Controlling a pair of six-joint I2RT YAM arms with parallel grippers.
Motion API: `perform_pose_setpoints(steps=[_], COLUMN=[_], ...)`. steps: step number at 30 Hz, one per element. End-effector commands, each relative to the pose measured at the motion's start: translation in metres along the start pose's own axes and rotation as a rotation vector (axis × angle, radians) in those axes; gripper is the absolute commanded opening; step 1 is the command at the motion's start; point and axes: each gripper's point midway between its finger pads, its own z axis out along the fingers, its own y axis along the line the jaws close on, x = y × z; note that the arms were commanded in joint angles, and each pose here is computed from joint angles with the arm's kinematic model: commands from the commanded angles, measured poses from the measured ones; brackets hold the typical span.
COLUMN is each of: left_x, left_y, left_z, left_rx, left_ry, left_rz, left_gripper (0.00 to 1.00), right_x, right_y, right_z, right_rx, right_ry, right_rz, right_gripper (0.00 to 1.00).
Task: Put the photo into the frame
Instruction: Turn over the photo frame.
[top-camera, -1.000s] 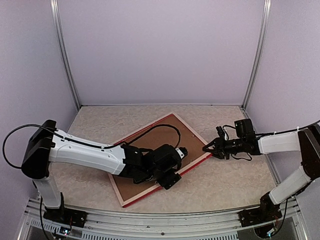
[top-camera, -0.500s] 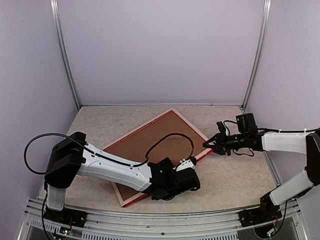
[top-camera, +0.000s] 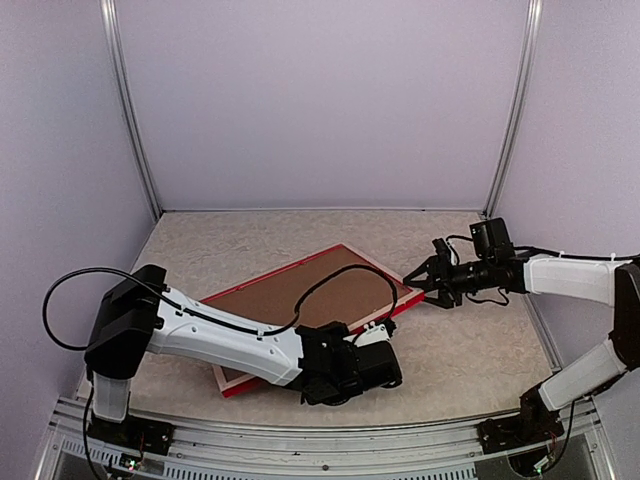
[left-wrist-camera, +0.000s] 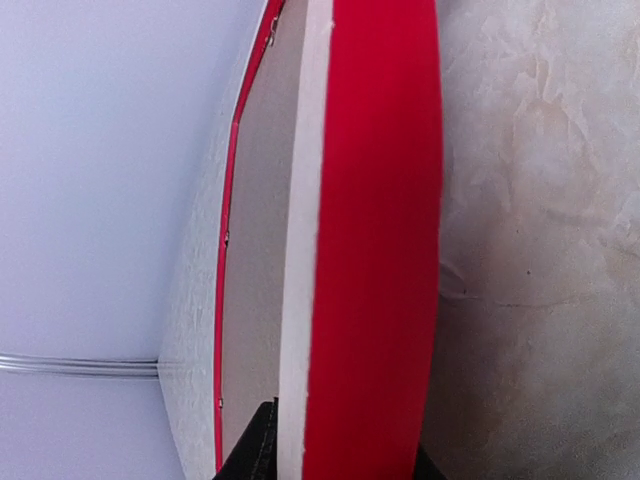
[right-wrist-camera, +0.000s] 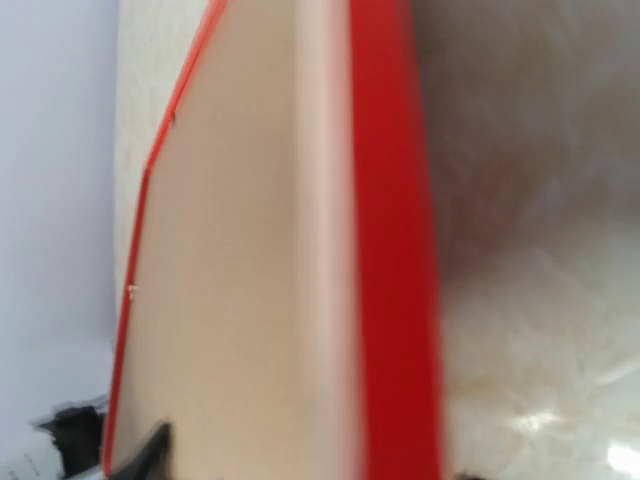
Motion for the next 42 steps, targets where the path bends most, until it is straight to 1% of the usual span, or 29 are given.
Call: perform_pose_setpoints(steps=[1,2,4,6,9,15,18,21,24,27,31,34,36,42], left_x=[-0.026,-0.03,-0.036,-0.044,-0.061,-0.099,-0.12,-0.141,-0.153,-0.152,-0.132,-0.115,-0.102,-0.071], left_y=[0.044,0.052,0.065,0.08,0.106,0.176,0.22,0.265,0.287,0.306,0.332,0.336,0.338,0.325], left_z=[-0.012,-0.016,-0.022,-0.028,-0.042,-0.07,-0.092,-0.12,-0.131,-0.12,-0.097,-0.071,-0.061,-0.028], left_rx=[-0.017,-0.027,-0.035,-0.029,0.028,0.187,0.268,0.371,0.52,0.665,0.755,0.833,0.876,0.957], left_ry=[-0.044,-0.052,-0.066,-0.079,-0.118,-0.22,-0.304,-0.408,-0.476,-0.499,-0.509,-0.496,-0.496,-0.448], left_rz=[-0.192,-0.192,-0.18,-0.181,-0.22,-0.411,-0.524,-0.667,-0.797,-0.952,-1.13,-1.235,-1.296,-1.417], left_gripper=[0.0,0.0,0.0,0.0,0.0,0.0,0.0,0.0,0.0,0.0,0.0,0.0,0.0,0.0], right_x=[-0.023,-0.027,-0.037,-0.051,-0.07,-0.1,-0.112,-0.119,-0.123,-0.123,-0.121,-0.12,-0.12,-0.114], right_y=[0.013,0.015,0.02,0.028,0.035,0.033,0.032,0.034,0.034,0.033,0.027,0.028,0.027,0.019], right_z=[-0.011,-0.014,-0.024,-0.037,-0.058,-0.088,-0.099,-0.107,-0.111,-0.109,-0.107,-0.112,-0.115,-0.108], right_rx=[0.048,0.052,0.051,0.045,0.055,0.098,0.092,0.083,0.088,0.084,0.093,0.11,0.122,0.112], right_ry=[-0.047,-0.054,-0.079,-0.119,-0.174,-0.247,-0.273,-0.287,-0.297,-0.284,-0.267,-0.28,-0.291,-0.266], right_rz=[-0.152,-0.159,-0.172,-0.19,-0.214,-0.235,-0.237,-0.236,-0.242,-0.242,-0.239,-0.248,-0.254,-0.236], right_gripper=[0.77,0.82,0.87,0.88,0.88,0.88,0.88,0.88,0.88,0.88,0.87,0.87,0.88,0.88])
